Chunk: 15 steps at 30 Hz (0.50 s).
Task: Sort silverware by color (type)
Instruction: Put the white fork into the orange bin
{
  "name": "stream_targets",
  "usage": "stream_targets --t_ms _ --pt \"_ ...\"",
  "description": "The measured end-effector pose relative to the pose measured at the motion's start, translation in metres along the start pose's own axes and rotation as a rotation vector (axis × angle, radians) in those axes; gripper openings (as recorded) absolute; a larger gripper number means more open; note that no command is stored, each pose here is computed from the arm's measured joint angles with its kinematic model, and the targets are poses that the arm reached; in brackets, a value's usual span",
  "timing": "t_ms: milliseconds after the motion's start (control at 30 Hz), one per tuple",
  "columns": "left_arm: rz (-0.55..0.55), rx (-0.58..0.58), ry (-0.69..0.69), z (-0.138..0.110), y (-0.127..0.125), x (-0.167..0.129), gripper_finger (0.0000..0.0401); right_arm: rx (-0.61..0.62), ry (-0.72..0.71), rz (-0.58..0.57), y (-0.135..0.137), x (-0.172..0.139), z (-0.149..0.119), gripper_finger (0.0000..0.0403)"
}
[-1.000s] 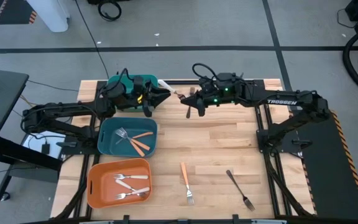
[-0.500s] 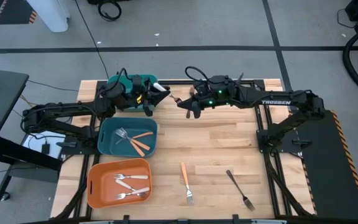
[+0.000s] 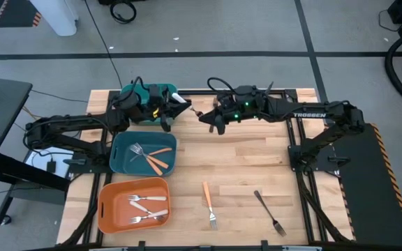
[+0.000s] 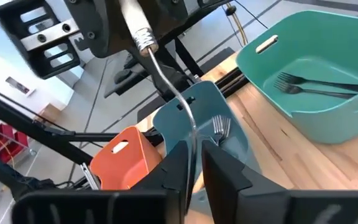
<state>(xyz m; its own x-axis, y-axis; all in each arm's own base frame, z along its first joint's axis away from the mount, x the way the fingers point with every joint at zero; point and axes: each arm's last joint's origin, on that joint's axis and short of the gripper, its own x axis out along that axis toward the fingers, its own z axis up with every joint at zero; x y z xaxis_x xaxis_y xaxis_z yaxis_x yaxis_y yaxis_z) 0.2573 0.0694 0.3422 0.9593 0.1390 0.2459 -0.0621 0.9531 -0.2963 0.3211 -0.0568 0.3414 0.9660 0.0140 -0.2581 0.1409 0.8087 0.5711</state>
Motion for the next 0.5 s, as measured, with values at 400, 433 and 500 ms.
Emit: stream_targets --t_ms 400,433,500 --pt "-0.336 0.046 0.128 0.022 -0.045 -0.04 0.0039 -0.038 -0.035 0.132 0.021 0.001 -0.001 0.0093" --pt "-0.367 0.031 0.146 0.024 -0.05 -0.046 0.0039 -0.037 -0.046 0.128 0.021 0.001 -0.001 0.0094" --pt "-0.418 -0.004 0.203 0.025 -0.06 -0.057 0.0039 -0.035 -0.053 0.109 0.02 0.002 -0.001 0.0094"
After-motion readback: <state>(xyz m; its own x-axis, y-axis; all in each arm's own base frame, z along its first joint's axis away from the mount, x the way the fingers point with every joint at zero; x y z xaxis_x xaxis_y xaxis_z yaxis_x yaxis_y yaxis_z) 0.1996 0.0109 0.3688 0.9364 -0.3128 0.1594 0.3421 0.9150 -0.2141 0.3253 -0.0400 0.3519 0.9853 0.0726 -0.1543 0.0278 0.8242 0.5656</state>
